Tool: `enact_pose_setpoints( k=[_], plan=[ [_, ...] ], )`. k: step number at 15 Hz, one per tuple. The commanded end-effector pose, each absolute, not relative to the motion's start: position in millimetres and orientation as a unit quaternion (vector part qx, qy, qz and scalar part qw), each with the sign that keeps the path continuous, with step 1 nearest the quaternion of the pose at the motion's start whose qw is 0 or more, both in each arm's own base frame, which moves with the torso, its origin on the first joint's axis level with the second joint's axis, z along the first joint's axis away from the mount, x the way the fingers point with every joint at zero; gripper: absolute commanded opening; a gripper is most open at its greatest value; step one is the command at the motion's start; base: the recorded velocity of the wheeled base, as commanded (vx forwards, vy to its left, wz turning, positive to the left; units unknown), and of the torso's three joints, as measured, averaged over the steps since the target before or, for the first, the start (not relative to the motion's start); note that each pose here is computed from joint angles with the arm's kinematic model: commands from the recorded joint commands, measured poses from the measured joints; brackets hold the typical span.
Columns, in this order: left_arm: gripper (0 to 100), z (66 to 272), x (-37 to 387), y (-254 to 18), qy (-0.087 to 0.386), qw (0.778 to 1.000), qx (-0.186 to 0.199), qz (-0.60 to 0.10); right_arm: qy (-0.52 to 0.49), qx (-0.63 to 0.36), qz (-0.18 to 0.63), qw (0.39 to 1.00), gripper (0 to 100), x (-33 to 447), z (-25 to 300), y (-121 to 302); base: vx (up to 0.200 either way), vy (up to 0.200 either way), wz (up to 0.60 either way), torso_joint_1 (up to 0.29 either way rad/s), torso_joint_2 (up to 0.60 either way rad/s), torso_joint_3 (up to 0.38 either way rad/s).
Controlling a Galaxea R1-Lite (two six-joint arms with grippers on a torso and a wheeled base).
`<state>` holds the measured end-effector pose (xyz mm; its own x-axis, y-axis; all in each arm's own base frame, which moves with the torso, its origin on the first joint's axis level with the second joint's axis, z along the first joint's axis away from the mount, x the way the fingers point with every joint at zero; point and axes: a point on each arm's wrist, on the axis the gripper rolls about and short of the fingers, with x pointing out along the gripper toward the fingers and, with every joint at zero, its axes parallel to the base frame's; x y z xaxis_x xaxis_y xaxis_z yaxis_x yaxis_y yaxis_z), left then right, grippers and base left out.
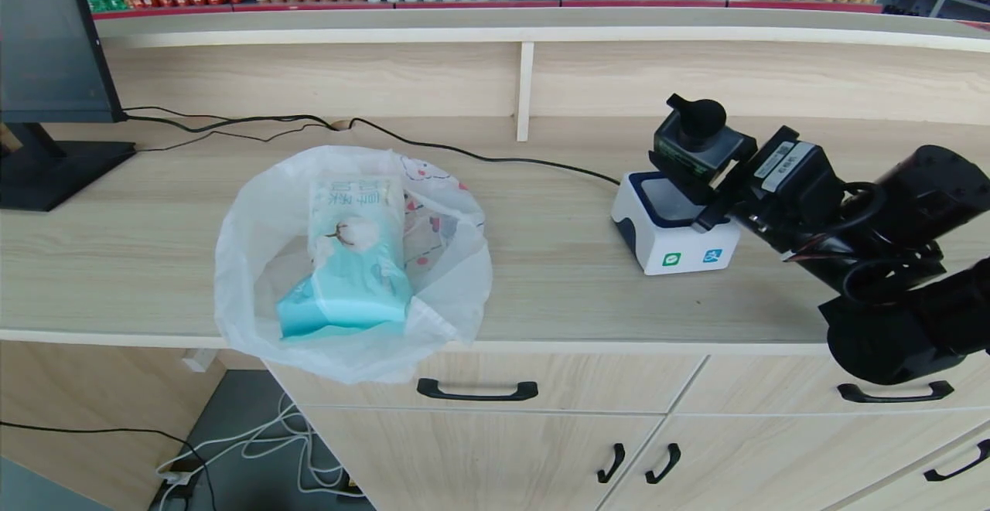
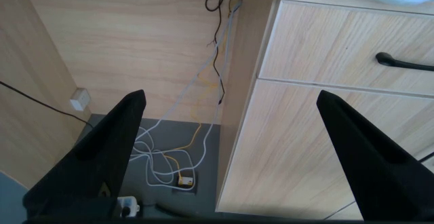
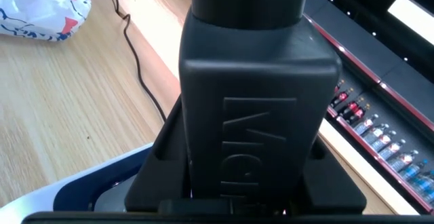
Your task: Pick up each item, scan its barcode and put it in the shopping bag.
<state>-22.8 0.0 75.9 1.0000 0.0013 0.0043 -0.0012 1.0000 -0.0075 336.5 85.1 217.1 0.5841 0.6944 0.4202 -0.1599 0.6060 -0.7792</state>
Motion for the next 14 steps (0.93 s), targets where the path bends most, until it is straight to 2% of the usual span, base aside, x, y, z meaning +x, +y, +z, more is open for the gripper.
enact_pose_setpoints(
  k=[1, 5, 8, 13, 14],
  plan=[
    [100, 76.0, -22.8, 0.0, -0.002, 1.0, -0.004, 0.001, -0.371, -0.359, 0.263, 0.815, 0, 335.9, 215.9, 85.0, 0.0, 0.0, 0.0, 0.0, 0.0, 0.0],
    [100, 76.0, -22.8, 0.0, -0.002, 1.0, -0.004, 0.001, -0.373, -0.355, 0.263, 0.816, 0, 334.5, 218.4, 85.2, 0.0, 0.0, 0.0, 0.0, 0.0, 0.0],
    [100, 76.0, -22.8, 0.0, -0.002, 1.0, -0.004, 0.001, -0.378, -0.317, 0.284, 0.822, 0, 321.5, 228.5, 94.3, 0.0, 0.0, 0.0, 0.0, 0.0, 0.0],
    [100, 76.0, -22.8, 0.0, -0.002, 1.0, -0.003, 0.001, -0.303, -0.205, 0.238, 0.9, 0, 269.3, 223.0, 109.8, 0.0, 0.0, 0.0, 0.0, 0.0, 0.0],
    [100, 76.0, -22.8, 0.0, -0.002, 1.0, -0.003, 0.001, -0.279, -0.181, 0.252, 0.909, 0, 261.2, 214.1, 113.2, 0.0, 0.0, 0.0, 0.0, 0.0, 0.0]
  ],
)
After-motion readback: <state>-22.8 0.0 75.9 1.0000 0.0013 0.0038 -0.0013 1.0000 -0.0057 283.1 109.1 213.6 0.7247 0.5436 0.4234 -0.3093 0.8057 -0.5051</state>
